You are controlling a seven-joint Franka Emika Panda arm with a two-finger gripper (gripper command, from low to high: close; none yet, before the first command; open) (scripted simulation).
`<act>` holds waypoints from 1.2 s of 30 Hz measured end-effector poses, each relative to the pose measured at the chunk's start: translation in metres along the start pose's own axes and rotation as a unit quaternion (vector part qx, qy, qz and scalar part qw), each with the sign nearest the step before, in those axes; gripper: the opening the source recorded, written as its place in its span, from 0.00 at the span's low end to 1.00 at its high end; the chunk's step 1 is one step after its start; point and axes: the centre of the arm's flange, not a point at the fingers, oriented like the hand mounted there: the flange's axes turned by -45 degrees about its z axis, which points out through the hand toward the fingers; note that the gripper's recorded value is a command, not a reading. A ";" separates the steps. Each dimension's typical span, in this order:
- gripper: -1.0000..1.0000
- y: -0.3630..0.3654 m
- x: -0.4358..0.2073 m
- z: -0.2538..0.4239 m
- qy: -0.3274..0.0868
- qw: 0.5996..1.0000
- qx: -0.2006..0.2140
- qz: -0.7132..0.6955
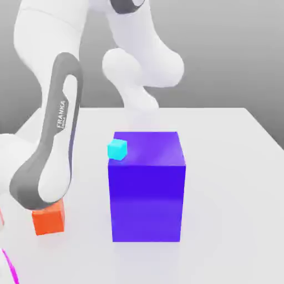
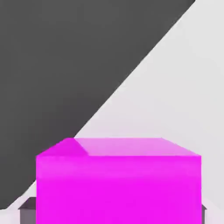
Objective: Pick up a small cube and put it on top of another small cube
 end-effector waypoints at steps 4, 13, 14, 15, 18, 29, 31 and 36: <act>0.00 0.043 -0.014 -0.039 0.013 0.999 -0.030 -0.011; 0.00 0.166 -0.089 -0.079 0.021 0.997 -0.070 -0.035; 0.00 0.177 -0.101 -0.079 0.019 0.997 -0.069 -0.037; 0.00 0.187 -0.112 -0.079 0.018 0.997 -0.066 -0.040; 0.00 0.199 -0.148 -0.075 0.012 0.996 -0.052 -0.065; 0.00 0.205 -0.213 -0.034 0.001 0.993 0.007 -0.114; 0.00 0.205 -0.213 -0.025 0.001 0.993 0.008 -0.114; 0.00 0.204 -0.215 0.002 0.001 0.993 0.004 -0.116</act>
